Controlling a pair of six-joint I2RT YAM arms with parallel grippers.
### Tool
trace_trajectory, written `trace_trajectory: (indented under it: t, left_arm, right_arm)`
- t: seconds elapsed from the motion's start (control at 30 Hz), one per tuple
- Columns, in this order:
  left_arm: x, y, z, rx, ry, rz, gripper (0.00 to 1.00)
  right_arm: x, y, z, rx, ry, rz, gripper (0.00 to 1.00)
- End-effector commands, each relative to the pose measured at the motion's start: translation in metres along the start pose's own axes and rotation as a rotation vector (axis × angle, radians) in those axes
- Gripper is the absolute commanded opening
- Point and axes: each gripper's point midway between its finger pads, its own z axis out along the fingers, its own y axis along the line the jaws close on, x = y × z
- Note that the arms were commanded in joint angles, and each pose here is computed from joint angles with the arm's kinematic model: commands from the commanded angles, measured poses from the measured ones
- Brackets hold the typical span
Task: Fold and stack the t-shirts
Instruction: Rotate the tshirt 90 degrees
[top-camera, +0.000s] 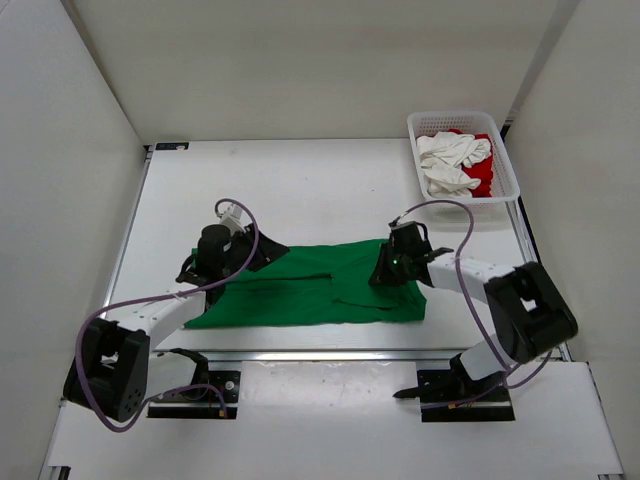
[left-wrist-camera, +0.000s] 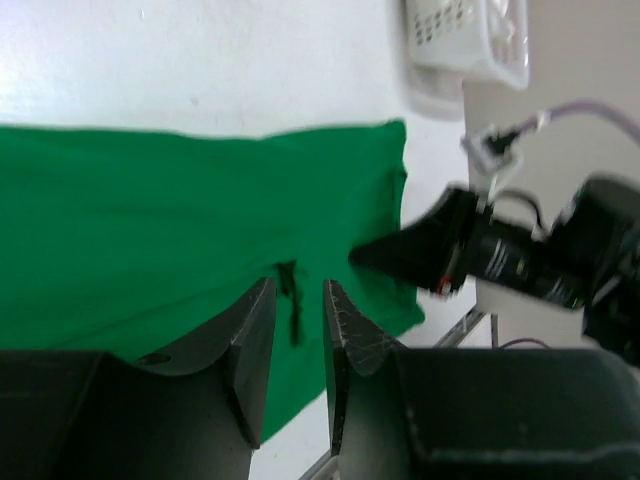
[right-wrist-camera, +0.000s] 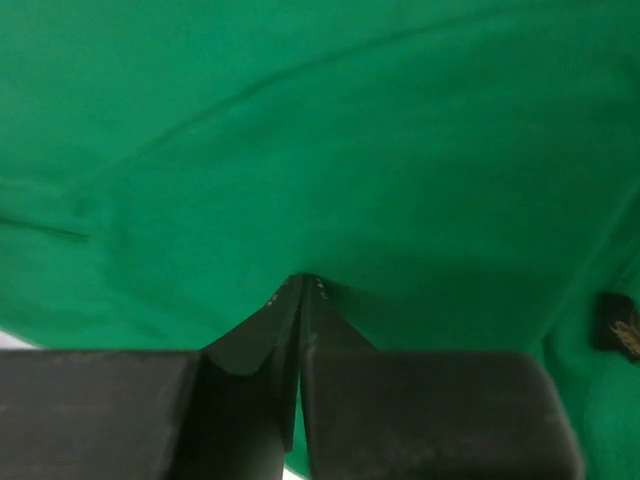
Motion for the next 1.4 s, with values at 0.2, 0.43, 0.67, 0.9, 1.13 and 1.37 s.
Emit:
trace_trajectory:
  t: [0.2,0.43,0.67,0.9,1.13,1.37]
  left_arm:
    - [0.012,0.012,-0.011,0.0,0.05,0.024,0.37]
    - [-0.003,0.029,-0.029,-0.098,0.018,0.038,0.37]
    - [0.003,0.036,-0.032,-0.115,0.015,0.012,0.41]
    - [-0.025,0.036,-0.05,-0.143,-0.052,0.043,0.5]
    - [-0.022,0.026,-0.052,-0.112,-0.07,0.045,0.46]
    - [-0.021,0.03,-0.05,-0.109,-0.08,0.061,0.46]
  right_arm:
    - [-0.16,0.057,0.086,-0.032,-0.023,-0.072,0.0]
    - [-0.331,0.176,0.051,-0.435,-0.328,-0.147,0.2]
    - [-0.301,0.196,-0.049,-0.345,-0.352,-0.306,0.37]
    - [-0.087,0.185,-0.012,-0.443,-0.118,-0.265,0.37]
    - [-0.007,0.203,0.062,-0.415,-0.019,-0.198,0.43]
    - [0.021,0.194,0.115,-0.377,0.129,-0.113,0.39]
